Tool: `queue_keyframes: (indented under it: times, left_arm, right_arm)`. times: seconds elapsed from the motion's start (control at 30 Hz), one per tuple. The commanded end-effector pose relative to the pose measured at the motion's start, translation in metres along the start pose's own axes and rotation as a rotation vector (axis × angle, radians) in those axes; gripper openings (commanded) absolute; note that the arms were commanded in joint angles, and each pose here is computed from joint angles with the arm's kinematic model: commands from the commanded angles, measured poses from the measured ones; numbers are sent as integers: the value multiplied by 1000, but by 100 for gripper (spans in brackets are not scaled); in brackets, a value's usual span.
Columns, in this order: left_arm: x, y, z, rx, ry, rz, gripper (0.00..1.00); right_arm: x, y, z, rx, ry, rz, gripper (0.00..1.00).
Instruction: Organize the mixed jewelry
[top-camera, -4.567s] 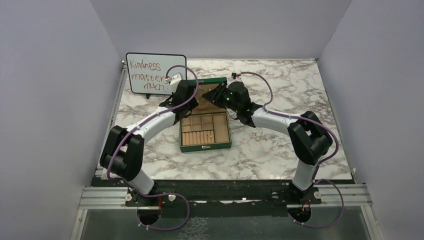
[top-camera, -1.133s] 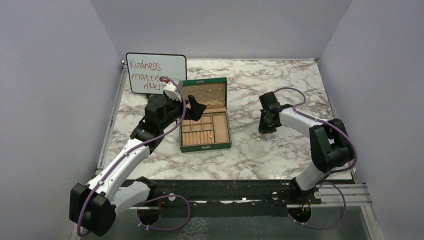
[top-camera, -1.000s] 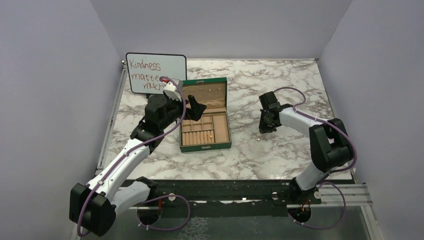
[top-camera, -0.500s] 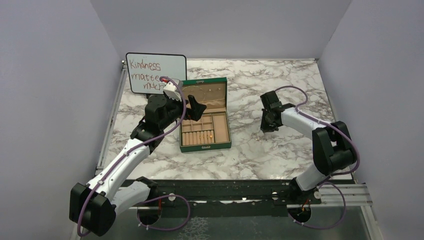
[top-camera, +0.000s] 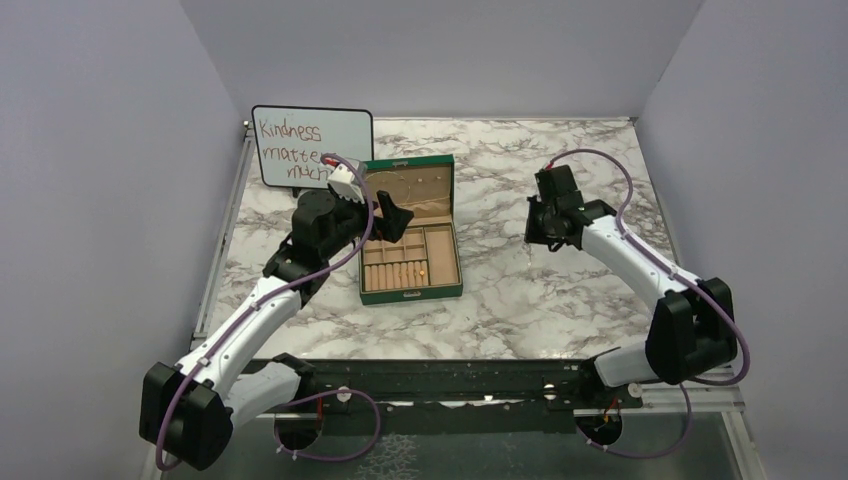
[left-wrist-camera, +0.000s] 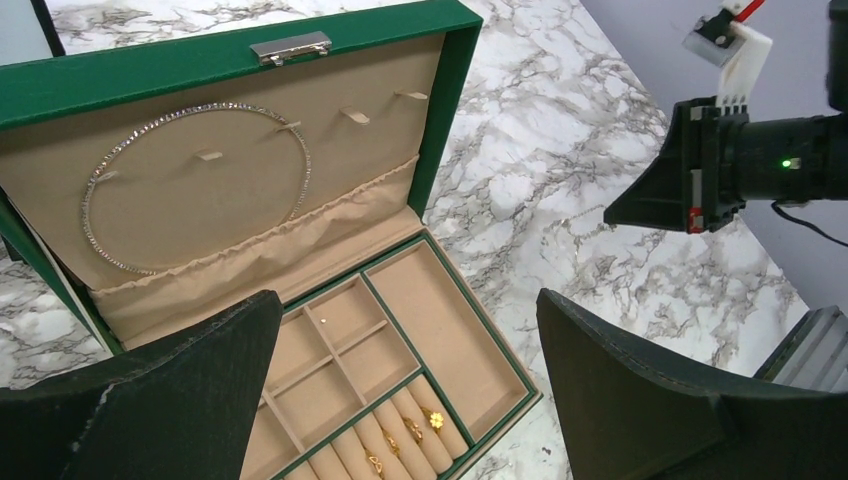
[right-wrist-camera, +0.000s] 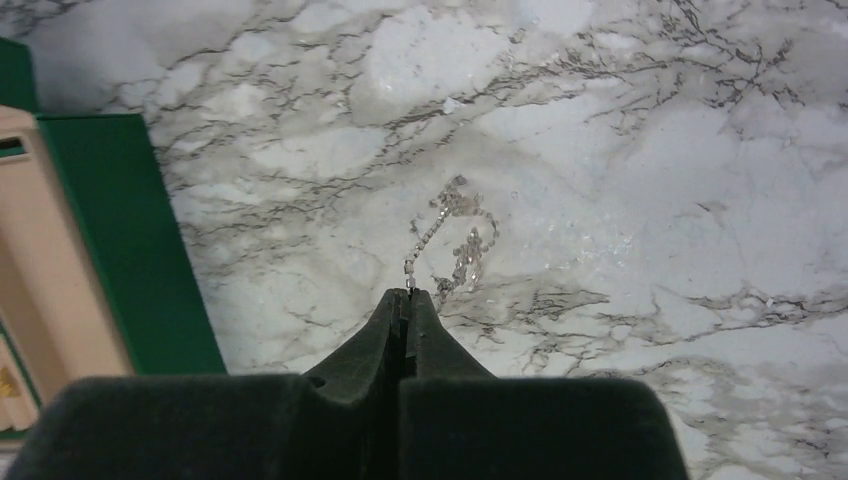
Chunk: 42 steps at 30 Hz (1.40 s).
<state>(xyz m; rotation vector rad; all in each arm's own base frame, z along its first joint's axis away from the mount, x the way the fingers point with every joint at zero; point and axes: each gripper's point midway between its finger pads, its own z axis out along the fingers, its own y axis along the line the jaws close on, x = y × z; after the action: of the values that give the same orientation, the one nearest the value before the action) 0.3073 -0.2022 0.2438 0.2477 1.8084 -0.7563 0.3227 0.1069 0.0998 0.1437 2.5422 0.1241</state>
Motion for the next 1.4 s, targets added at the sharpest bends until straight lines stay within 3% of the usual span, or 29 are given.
queue_keyframes:
  times: [0.0,0.47,0.8,1.07,1.27,1.37]
  left_arm:
    - [1,-7,4,33,-7,-13,99]
    - [10,-21,11,102,-15,-1,93]
    - [11,-26,13,125,6,3,88]
    - [10,0,13,-46,51,-17,85]
    - [-1,56,-11,-422,5,-106,83]
    - [-5,63,-19,-464,-24,-119,83]
  right_arm:
    - [-21,23,-32,-152,-57,-86,1]
    - [-35,107,-124,-722,-181,-303,1]
    - [-38,148,-158,-947,-242,-418,1]
    - [-41,179,-158,-1022,-244,-503,1]
    - [-54,207,-149,-991,-252,-542,1]
    - [-63,223,-143,-973,-264,-558,1]
